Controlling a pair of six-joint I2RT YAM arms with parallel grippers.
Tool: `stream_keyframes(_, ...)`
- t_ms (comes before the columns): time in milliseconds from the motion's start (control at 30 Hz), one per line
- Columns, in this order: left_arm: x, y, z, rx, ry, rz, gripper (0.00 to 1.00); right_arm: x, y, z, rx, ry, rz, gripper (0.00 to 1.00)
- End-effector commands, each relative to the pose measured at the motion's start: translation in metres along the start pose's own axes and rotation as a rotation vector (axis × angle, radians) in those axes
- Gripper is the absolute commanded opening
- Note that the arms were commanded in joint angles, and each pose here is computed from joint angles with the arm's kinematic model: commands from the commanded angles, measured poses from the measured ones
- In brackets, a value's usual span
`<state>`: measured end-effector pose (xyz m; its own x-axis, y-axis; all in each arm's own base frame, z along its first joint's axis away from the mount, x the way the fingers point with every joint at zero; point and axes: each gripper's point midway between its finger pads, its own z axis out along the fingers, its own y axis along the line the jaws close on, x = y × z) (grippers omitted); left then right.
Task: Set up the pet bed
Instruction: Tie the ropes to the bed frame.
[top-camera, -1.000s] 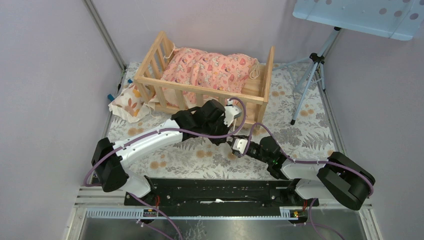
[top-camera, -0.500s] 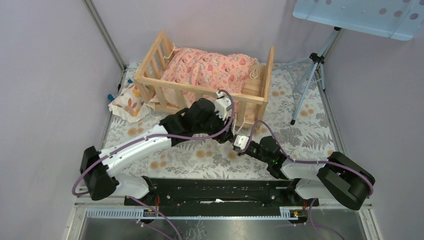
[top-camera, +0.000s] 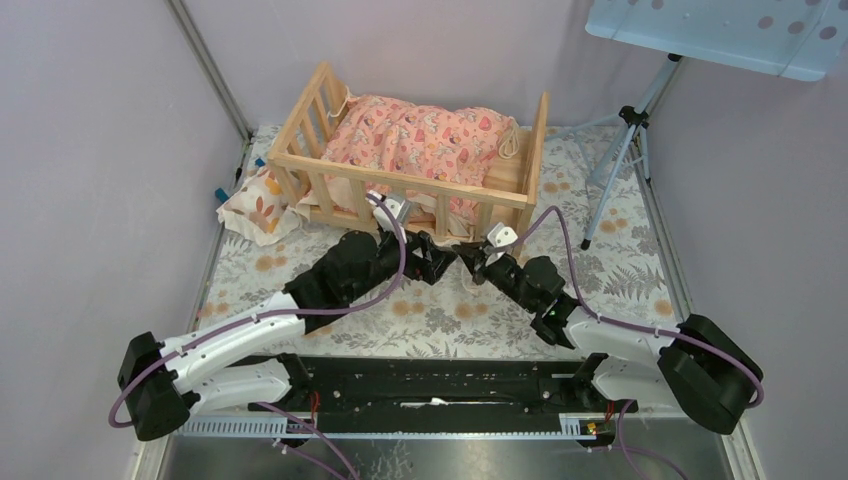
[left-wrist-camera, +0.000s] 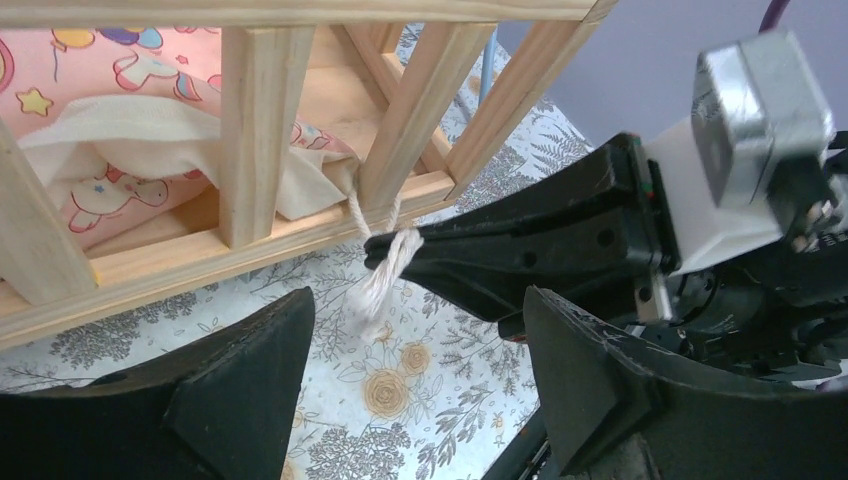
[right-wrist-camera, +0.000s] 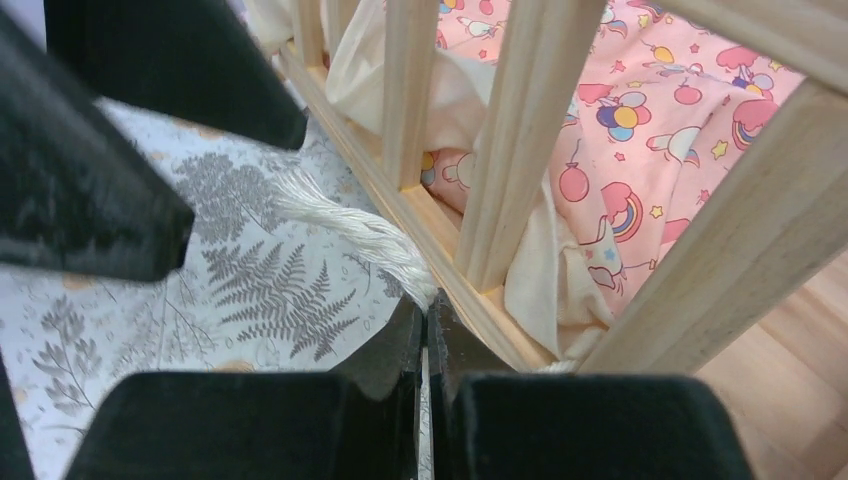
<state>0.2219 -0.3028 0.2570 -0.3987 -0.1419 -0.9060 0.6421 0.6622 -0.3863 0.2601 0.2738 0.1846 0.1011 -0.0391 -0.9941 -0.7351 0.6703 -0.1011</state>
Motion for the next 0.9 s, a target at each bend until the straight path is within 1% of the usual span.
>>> stream_keyframes(0, -0.028, -0.006, -0.001, 0.024, -0.148, -0.075, 0.80, -0.027, -0.014, 0.006, 0.098, -0.043, 0.182, 0.00)
stream_keyframes(167, -0.022, -0.012, -0.004, 0.068, -0.136, -0.112, 0.75, -0.031, -0.023, 0.007, 0.170, -0.011, 0.272, 0.00)
stream_keyframes(300, -0.018, -0.017, -0.003, 0.100, -0.133, -0.144, 0.72, -0.036, -0.027, 0.003, 0.199, -0.026, 0.309, 0.00)
stream_keyframes(467, -0.012, -0.020, 0.003, 0.124, -0.137, -0.178, 0.69, -0.042, -0.024, -0.001, 0.184, -0.039, 0.331, 0.00)
stream_keyframes(667, -0.017, -0.026, 0.016, 0.159, -0.176, -0.230, 0.61, -0.044, -0.019, -0.003, 0.160, -0.042, 0.350, 0.00)
stream_keyframes(800, -0.019, -0.031, 0.025, 0.179, -0.187, -0.248, 0.52, -0.041, -0.017, -0.003, 0.148, -0.034, 0.354, 0.00)
stream_keyframes(867, -0.019, -0.030, 0.029, 0.175, -0.187, -0.255, 0.51, -0.042, -0.017, -0.003, 0.147, -0.038, 0.357, 0.00)
